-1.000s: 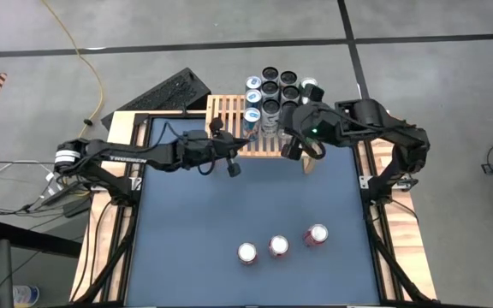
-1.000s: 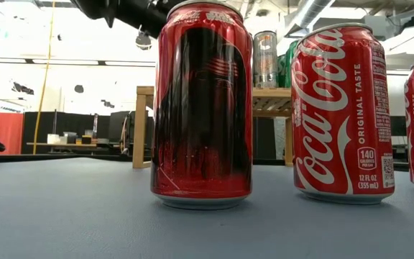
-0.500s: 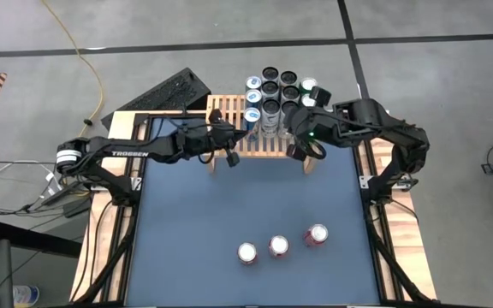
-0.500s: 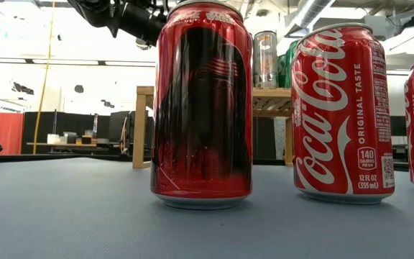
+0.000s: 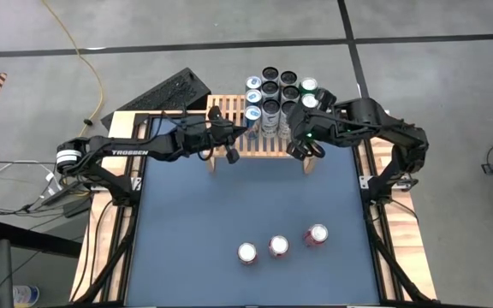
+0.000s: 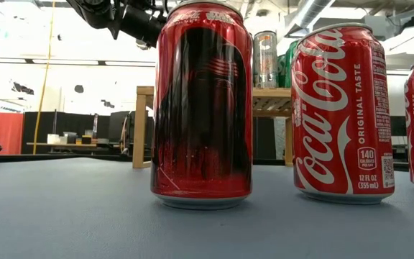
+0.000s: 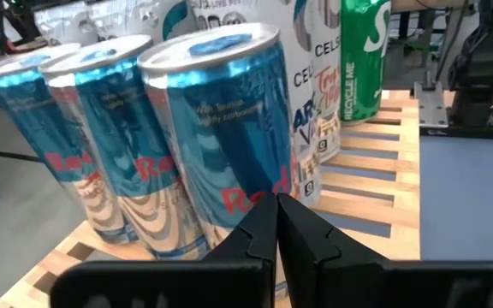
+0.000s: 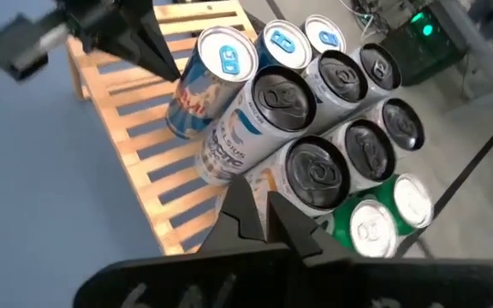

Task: Place canned beverage on shelf
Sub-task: Adjust the soda cans on the shelf

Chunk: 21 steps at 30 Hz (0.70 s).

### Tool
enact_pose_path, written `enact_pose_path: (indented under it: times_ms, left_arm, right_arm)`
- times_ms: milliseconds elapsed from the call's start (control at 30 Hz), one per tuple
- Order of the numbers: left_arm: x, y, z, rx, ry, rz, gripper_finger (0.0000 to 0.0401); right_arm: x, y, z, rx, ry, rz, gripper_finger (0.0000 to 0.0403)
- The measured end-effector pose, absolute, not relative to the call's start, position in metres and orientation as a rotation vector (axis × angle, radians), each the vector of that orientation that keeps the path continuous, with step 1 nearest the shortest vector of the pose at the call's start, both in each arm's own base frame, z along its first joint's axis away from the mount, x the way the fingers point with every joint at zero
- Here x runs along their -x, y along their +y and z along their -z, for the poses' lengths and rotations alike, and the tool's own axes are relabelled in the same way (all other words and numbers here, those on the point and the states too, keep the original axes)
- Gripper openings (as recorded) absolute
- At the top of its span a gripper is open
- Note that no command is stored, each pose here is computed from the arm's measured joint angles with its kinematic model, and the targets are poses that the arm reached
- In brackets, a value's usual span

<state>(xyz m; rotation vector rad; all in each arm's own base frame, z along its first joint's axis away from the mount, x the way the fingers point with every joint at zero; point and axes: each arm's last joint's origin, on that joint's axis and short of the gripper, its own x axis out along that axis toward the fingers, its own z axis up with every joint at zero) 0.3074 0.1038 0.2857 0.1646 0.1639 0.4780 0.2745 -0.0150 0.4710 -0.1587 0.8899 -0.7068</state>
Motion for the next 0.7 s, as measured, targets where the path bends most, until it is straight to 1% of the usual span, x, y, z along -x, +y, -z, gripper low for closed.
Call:
enact_pose_path:
  times_ms: [300,433,467,600,633,700]
  left_arm:
    - [-0.308,0.099,-0.280,-0.131,0.213,-0.450,0.0000]
    - [-0.306,0.095,-0.284,-0.096,0.196,-0.398,0.0000]
    - [-0.305,0.095,-0.287,-0.084,0.187,-0.384,0.0000]
    - [-0.298,0.092,-0.294,-0.066,0.175,-0.366,0.0000]
    - [-0.296,0.091,-0.296,-0.066,0.175,-0.367,0.0000]
    - [-0.294,0.091,-0.299,-0.067,0.171,-0.368,0.0000]
  right_arm:
    - [-0.275,-0.015,-0.471,-0.133,0.760,0.844,0.0000]
    - [-0.268,-0.019,-0.477,-0.199,0.679,0.931,0.0000]
    - [-0.263,-0.022,-0.481,-0.185,0.670,0.939,0.0000]
    - [-0.230,-0.034,-0.502,0.054,0.703,0.910,0.0000]
    - [-0.222,-0.036,-0.506,0.100,0.725,0.854,0.0000]
    - [-0.208,-0.039,-0.515,0.104,0.728,0.687,0.0000]
